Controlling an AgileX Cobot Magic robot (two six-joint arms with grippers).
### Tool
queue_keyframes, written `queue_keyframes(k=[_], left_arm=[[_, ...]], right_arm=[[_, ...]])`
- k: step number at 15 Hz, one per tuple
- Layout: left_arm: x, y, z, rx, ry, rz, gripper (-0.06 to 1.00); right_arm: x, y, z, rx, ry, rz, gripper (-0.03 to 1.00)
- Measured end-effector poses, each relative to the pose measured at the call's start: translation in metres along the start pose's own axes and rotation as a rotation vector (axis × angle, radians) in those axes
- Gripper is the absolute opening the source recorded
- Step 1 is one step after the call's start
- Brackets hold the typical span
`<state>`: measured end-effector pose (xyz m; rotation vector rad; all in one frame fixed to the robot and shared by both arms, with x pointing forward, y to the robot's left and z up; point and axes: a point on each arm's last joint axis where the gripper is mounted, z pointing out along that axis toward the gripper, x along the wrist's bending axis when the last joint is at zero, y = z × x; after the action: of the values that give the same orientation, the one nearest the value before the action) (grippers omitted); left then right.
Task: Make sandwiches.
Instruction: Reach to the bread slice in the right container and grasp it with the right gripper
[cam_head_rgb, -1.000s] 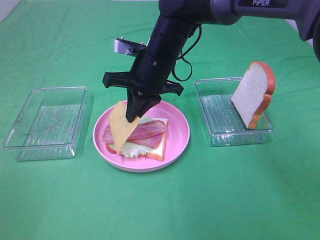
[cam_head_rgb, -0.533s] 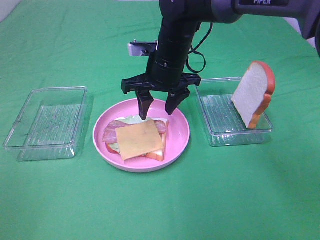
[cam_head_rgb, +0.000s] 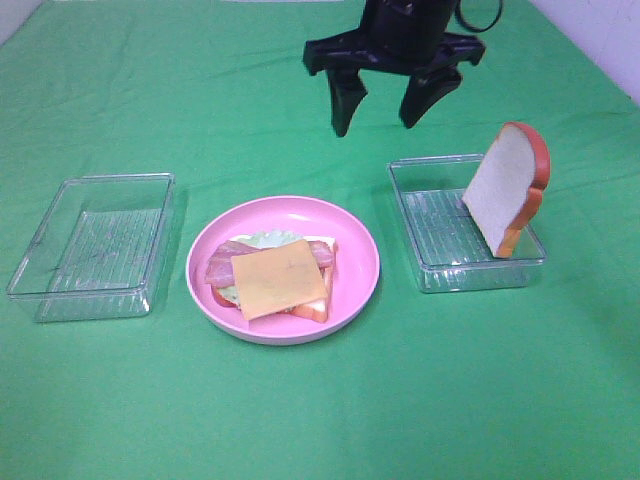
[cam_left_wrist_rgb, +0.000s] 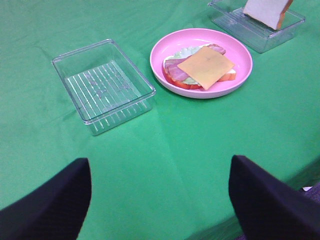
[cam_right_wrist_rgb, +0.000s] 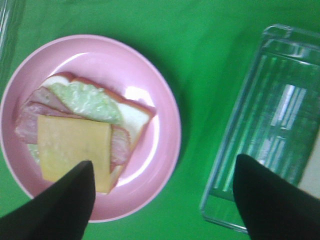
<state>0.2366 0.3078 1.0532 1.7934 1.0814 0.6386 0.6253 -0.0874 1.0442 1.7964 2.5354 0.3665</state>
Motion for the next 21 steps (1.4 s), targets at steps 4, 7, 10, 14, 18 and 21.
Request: queue_keyframes(k=[4, 7, 10, 14, 18, 21], left_arm=[[0.000, 0.000, 0.000, 0.000, 0.000, 0.000, 0.72], [0.000, 0.000, 0.000, 0.000, 0.000, 0.000, 0.72], [0.000, 0.000, 0.000, 0.000, 0.000, 0.000, 0.72], [0.000, 0.000, 0.000, 0.000, 0.000, 0.000, 0.72], [0.000, 0.000, 0.000, 0.000, 0.000, 0.000, 0.72], [0.000, 0.000, 0.000, 0.000, 0.000, 0.000, 0.72]], right_arm=[[-0.071, 0.000, -0.037, -0.072, -0.141, 0.135, 0.74], [-0.120, -0.002, -0.044, -0.079, -0.179, 0.243, 0.74], [-0.140, -0.008, -0.039, -0.053, -0.146, 0.300, 0.74], [-0.147, -0.025, -0.014, 0.060, -0.107, 0.298, 0.74], [-0.151, -0.023, 0.005, 0.095, -0.106, 0.304, 0.74], [-0.155, -0.022, 0.030, 0.151, -0.104, 0.307, 0.72]])
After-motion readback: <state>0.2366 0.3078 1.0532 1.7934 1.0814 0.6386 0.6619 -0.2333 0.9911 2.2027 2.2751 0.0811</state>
